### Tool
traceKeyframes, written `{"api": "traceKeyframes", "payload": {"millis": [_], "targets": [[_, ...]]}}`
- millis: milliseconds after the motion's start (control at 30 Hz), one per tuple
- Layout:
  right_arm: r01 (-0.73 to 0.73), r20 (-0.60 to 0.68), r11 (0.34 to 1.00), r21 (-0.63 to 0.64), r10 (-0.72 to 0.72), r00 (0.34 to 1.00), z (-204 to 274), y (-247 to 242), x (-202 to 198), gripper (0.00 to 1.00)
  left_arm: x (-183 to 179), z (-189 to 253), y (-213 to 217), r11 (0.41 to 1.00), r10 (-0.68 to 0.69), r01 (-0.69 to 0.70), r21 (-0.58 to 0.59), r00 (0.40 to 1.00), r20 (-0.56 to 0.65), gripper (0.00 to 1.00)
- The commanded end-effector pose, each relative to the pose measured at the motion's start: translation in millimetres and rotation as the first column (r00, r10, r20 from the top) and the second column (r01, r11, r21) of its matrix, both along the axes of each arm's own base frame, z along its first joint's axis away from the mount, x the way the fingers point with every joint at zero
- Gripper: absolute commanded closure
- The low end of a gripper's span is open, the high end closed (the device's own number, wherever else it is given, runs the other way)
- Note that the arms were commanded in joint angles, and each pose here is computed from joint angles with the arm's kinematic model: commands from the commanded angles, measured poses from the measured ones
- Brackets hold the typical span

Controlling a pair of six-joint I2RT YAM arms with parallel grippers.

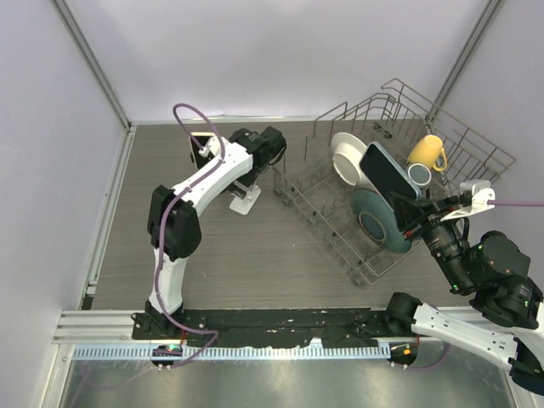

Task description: Place the phone on the phone stand

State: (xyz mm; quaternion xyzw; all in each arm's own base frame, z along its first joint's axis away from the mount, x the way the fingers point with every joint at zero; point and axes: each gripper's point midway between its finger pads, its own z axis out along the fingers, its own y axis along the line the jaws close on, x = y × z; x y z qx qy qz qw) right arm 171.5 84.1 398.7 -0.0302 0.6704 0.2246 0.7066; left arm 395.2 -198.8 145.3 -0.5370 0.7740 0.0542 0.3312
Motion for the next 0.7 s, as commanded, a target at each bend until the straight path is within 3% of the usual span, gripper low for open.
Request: {"api": "traceKeyframes", "payload": {"millis": [0, 133, 200, 233, 267, 300, 333, 367, 400, 433, 467, 533, 600, 633, 667], "targets": [[-0.007, 0.042, 0.996, 0.083, 0.004, 0.999, 23, 2, 0, 1.0, -55, 51, 38, 0.971, -0.123, 0.144, 0.19, 0.986, -0.116, 0.08], [-0.007, 0.036, 0.997, 0.079, 0.004, 0.999, 20, 4, 1, 1.0, -74, 53, 37, 0.936, -0.286, 0.306, 0.177, 0.95, -0.127, 0.0], [-0.008, 0.034, 0.997, 0.075, 0.006, 0.999, 18, 5, 2, 1.0, -70, 55, 27, 0.881, -0.428, 0.436, 0.184, 0.9, -0.084, 0.0], [-0.009, 0.031, 0.997, 0.075, 0.006, 0.999, 17, 6, 2, 1.0, -85, 50, 34, 0.846, -0.498, 0.504, 0.176, 0.864, -0.076, 0.0], [-0.009, 0.029, 0.997, 0.076, 0.007, 1.0, 17, 6, 2, 1.0, -69, 56, 11, 0.724, -0.672, 0.658, 0.208, 0.741, -0.007, 0.02], [-0.011, 0.027, 0.997, 0.076, 0.009, 1.0, 15, 7, 2, 1.0, -80, 53, -3, 0.645, -0.76, 0.747, 0.159, 0.649, 0.036, 0.02], [-0.009, 0.026, 0.997, 0.075, 0.007, 1.0, 15, 7, 3, 1.0, -97, 21, 0, 0.568, -0.819, 0.81, 0.145, 0.574, -0.007, 0.02], [-0.014, 0.025, 0.997, 0.072, 0.012, 1.0, 14, 8, 3, 1.0, -94, 51, -13, 0.522, -0.852, 0.833, 0.185, 0.498, 0.159, 0.04], [-0.014, 0.024, 0.997, 0.074, 0.012, 1.0, 14, 8, 3, 1.0, -101, 47, -15, 0.397, -0.918, 0.886, 0.242, 0.375, 0.131, 0.06], [-0.015, 0.022, 0.997, 0.072, 0.014, 1.0, 13, 9, 2, 1.0, -118, 32, -26, 0.284, -0.956, 0.937, 0.201, 0.261, 0.132, 0.08], [-0.013, 0.023, 0.997, 0.074, 0.011, 1.0, 13, 8, 2, 1.0, -124, 29, -22, 0.251, -0.967, 0.948, 0.195, 0.236, 0.099, 0.1], [-0.008, 0.02, 0.998, 0.069, 0.006, 1.0, 12, 8, 3, 1.0, -128, 26, -22, 0.133, -0.991, 0.972, 0.195, 0.133, 0.009, 0.1], [-0.004, 0.019, 0.998, 0.068, 0.003, 1.0, 10, 7, 3, 1.0, -131, -5, -12, 0.019, -0.983, 0.991, 0.131, 0.043, -0.176, 0.13], [0.0, 0.018, 0.998, 0.064, -0.002, 1.0, 8, 7, 4, 1.0, -127, -5, -12, -0.01, -0.976, 0.992, 0.128, 0.018, -0.216, 0.17], [0.0, 0.019, 0.998, 0.068, -0.002, 1.0, 9, 7, 4, 1.0, -124, -12, -7, -0.024, -0.962, 0.993, 0.116, 0.008, -0.273, 0.31]]}}
